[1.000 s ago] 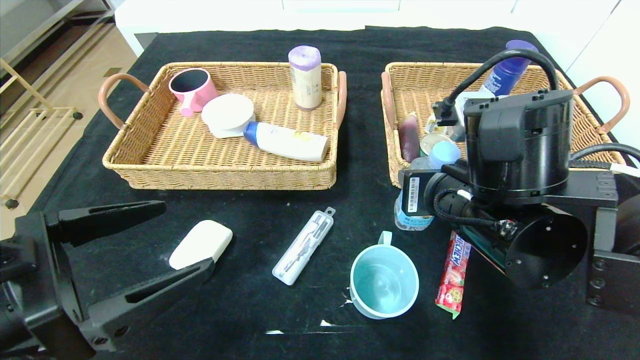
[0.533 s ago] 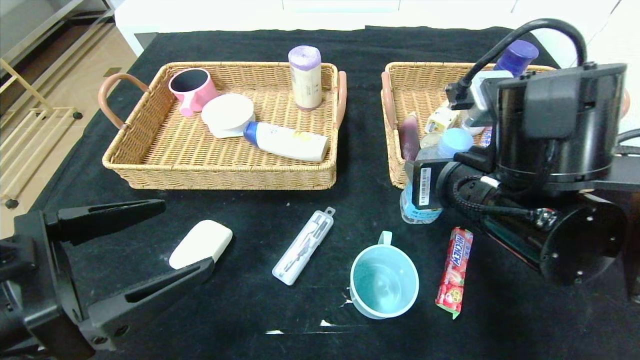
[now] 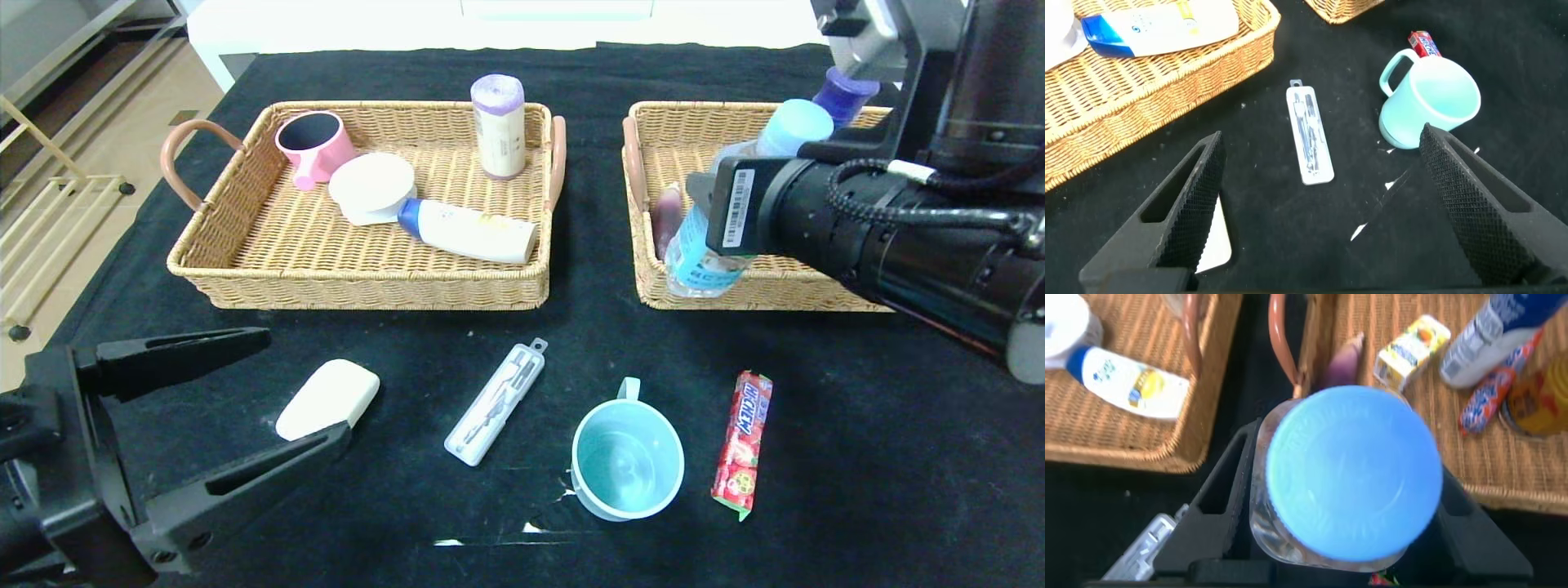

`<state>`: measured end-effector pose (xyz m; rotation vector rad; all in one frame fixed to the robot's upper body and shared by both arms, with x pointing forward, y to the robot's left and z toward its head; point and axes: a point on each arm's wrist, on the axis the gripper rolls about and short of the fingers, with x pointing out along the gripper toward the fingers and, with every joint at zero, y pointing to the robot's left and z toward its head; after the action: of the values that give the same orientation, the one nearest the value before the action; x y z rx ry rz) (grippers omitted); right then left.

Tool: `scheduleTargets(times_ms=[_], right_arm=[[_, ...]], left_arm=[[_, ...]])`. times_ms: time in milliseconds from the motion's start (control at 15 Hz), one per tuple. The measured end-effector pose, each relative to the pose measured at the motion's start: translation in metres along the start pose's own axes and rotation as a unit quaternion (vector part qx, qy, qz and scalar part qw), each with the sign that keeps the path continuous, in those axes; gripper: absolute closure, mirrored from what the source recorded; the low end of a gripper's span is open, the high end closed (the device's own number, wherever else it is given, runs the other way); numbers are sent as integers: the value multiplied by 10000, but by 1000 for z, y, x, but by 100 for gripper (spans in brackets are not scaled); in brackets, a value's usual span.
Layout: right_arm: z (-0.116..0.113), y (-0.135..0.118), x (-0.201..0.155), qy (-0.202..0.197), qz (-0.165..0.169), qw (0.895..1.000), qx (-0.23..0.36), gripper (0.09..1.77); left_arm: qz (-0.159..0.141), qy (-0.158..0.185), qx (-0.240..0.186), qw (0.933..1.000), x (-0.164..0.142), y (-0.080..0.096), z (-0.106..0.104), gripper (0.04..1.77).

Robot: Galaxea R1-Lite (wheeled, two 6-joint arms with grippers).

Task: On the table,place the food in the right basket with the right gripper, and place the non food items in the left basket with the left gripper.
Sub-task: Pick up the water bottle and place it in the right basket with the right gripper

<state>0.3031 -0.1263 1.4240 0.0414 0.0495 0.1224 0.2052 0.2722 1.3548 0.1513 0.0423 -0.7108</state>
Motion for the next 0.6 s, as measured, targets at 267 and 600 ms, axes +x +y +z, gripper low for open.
scheduleTargets(times_ms=[267, 600], right_arm=[[29, -2, 15, -341, -21, 9993, 145, 78], [34, -11, 53, -307, -42, 9995, 26, 78]], left_arm=[[2, -15, 4, 10000, 0, 0, 1, 9], [12, -39, 10, 10000, -1, 0, 1, 9]])
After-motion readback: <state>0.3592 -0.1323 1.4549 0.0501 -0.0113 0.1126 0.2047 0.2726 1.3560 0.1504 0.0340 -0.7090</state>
